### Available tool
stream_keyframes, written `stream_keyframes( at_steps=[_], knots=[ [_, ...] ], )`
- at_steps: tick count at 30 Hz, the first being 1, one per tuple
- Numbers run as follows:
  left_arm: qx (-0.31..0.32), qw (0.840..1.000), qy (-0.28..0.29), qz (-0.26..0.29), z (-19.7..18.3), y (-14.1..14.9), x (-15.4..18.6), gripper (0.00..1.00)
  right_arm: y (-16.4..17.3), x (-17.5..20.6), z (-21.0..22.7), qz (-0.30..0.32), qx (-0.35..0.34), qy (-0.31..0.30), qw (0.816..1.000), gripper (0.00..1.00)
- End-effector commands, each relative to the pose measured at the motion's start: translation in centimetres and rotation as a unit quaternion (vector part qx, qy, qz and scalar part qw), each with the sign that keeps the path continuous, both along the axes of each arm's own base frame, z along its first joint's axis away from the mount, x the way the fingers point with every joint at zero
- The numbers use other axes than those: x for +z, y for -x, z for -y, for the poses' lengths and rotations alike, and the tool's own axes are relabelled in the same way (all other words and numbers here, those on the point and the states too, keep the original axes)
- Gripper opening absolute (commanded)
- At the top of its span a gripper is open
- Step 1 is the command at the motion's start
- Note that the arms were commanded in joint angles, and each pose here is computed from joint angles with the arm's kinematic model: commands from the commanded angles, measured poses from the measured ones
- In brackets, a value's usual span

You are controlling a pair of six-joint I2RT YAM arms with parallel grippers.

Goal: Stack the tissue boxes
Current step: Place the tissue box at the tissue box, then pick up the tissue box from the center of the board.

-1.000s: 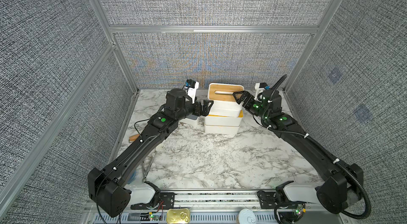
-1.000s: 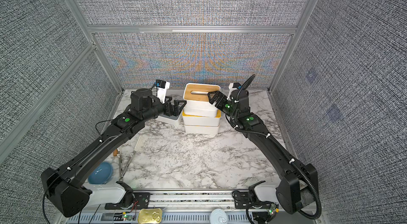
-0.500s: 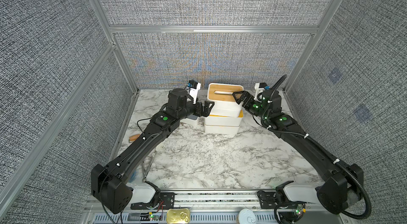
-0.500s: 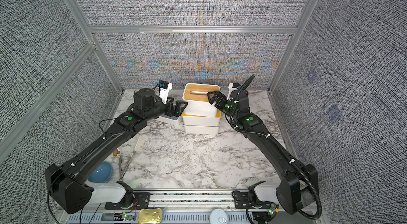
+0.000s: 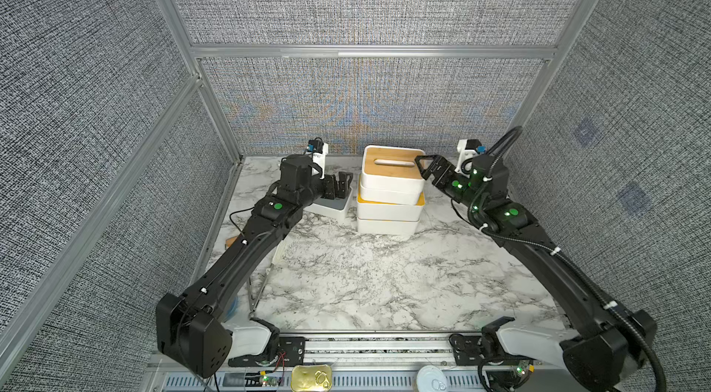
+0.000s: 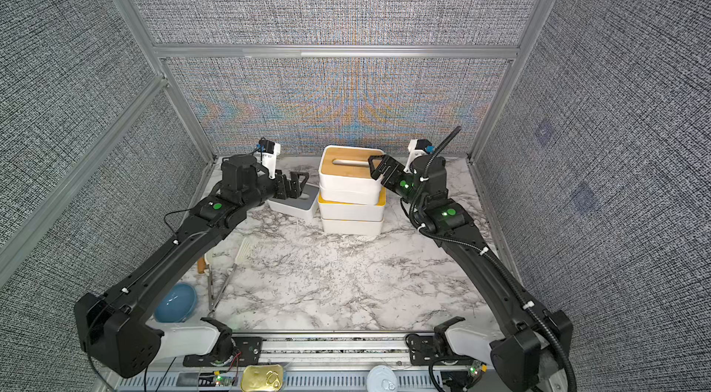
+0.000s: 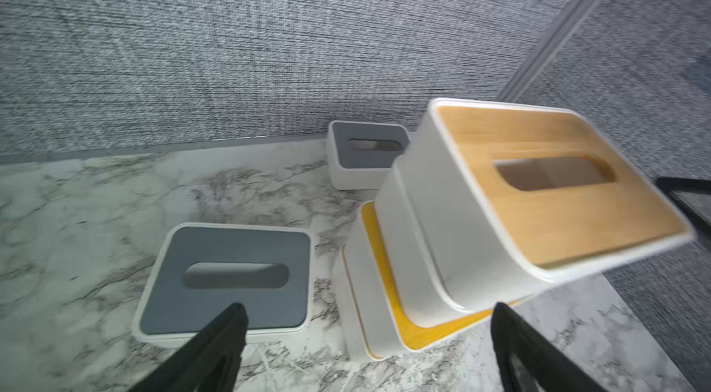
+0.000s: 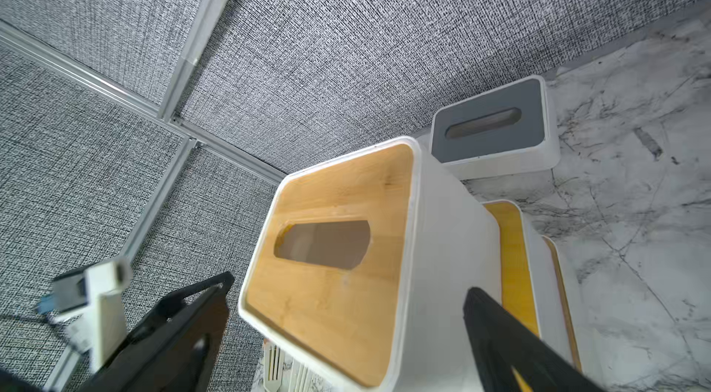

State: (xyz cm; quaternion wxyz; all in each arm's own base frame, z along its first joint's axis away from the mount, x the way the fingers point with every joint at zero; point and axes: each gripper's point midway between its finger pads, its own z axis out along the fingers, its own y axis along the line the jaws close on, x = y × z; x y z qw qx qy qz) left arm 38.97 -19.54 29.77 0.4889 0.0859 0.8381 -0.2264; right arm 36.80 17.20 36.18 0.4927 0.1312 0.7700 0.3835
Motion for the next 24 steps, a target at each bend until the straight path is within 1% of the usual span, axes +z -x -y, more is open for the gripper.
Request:
stream_keyframes(
  at_steps=[1, 3, 6, 10, 12, 13, 16, 17, 18, 21, 24],
  knots=[
    [0.067, 0.996, -0.019, -0.048, -2.9, -2.7, -2.7, 0.99, 1.5, 0.0, 1.4, -0.002, -0.022, 0.020, 1.000, 0.99],
    [0.079, 0.993, -0.034, -0.078, -3.7, -4.5, -4.2, 0.99, 2.5, 0.0, 2.1, -0.004, -0.029, 0.024, 0.999, 0.99],
    [0.097, 0.984, -0.082, -0.123, -4.9, -7.0, -6.6, 0.99, 4.1, -0.3, 2.4, -0.010, -0.026, 0.038, 0.999, 0.99],
    [0.153, 0.959, -0.153, -0.185, -6.9, -9.7, -10.1, 0.99, 6.5, -2.5, 2.6, -0.021, -0.025, 0.081, 0.996, 0.99],
    [0.154, 0.948, -0.183, -0.211, -7.0, -10.8, -12.1, 0.99, 7.8, -3.8, 2.9, -0.031, -0.016, 0.105, 0.994, 0.99],
    [0.153, 0.939, -0.204, -0.230, -7.2, -11.2, -13.9, 0.99, 8.6, -4.2, 2.9, -0.030, -0.008, 0.113, 0.993, 0.99],
    [0.150, 0.920, -0.245, -0.266, -7.7, -12.1, -17.2, 0.99, 10.4, -5.1, 3.4, -0.013, 0.005, 0.120, 0.993, 0.99],
    [0.151, 0.916, -0.251, -0.273, -7.8, -12.3, -17.8, 0.99, 10.7, -5.3, 3.5, -0.008, 0.007, 0.122, 0.992, 0.99],
    [0.153, 0.914, -0.254, -0.277, -8.0, -12.5, -18.5, 0.99, 11.0, -6.0, 3.6, -0.007, 0.011, 0.127, 0.992, 0.99],
    [0.152, 0.909, -0.265, -0.282, -8.4, -12.8, -19.8, 0.99, 11.6, -6.2, 3.4, 0.005, 0.025, 0.129, 0.991, 0.99],
    [0.150, 0.904, -0.272, -0.293, -8.7, -12.8, -21.0, 0.99, 11.9, -6.7, 3.2, 0.001, 0.037, 0.134, 0.990, 0.99]
  ],
)
